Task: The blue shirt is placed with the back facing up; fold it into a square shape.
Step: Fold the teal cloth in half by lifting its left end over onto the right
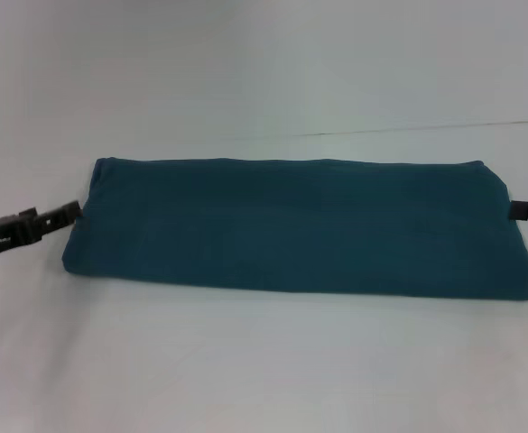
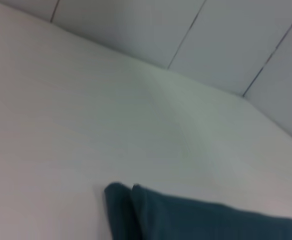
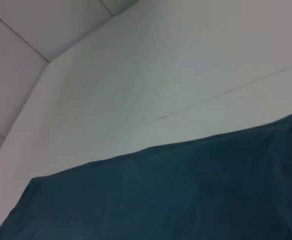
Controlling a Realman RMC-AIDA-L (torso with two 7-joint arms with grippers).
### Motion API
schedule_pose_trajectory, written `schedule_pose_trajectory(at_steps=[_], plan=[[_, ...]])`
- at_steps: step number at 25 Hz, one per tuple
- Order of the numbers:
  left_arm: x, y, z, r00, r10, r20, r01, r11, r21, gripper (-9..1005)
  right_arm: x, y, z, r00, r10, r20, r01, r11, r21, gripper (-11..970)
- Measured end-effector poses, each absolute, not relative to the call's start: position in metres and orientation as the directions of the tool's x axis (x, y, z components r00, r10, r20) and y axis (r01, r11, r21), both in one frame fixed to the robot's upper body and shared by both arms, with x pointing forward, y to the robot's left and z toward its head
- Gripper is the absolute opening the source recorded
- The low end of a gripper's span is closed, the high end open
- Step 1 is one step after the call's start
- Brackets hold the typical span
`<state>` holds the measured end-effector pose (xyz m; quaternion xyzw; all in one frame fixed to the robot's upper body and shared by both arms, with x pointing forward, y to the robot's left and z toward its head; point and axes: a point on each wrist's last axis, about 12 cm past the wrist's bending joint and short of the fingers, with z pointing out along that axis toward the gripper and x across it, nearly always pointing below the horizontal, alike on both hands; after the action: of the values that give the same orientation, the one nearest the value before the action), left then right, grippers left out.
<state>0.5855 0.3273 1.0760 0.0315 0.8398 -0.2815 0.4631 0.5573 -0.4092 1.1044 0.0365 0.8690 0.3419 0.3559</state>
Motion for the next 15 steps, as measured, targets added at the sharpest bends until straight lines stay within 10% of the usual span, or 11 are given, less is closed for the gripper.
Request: schedule_pose_trajectory(at_steps=[15], plan=[[0.584, 0.314, 1.062, -0.644, -0.05, -0.763, 0.353, 0.866, -0.354, 862, 0.545, -0.415, 1.106, -0.778, 0.336, -0.531, -0.148, 0.723, 0.675, 916]])
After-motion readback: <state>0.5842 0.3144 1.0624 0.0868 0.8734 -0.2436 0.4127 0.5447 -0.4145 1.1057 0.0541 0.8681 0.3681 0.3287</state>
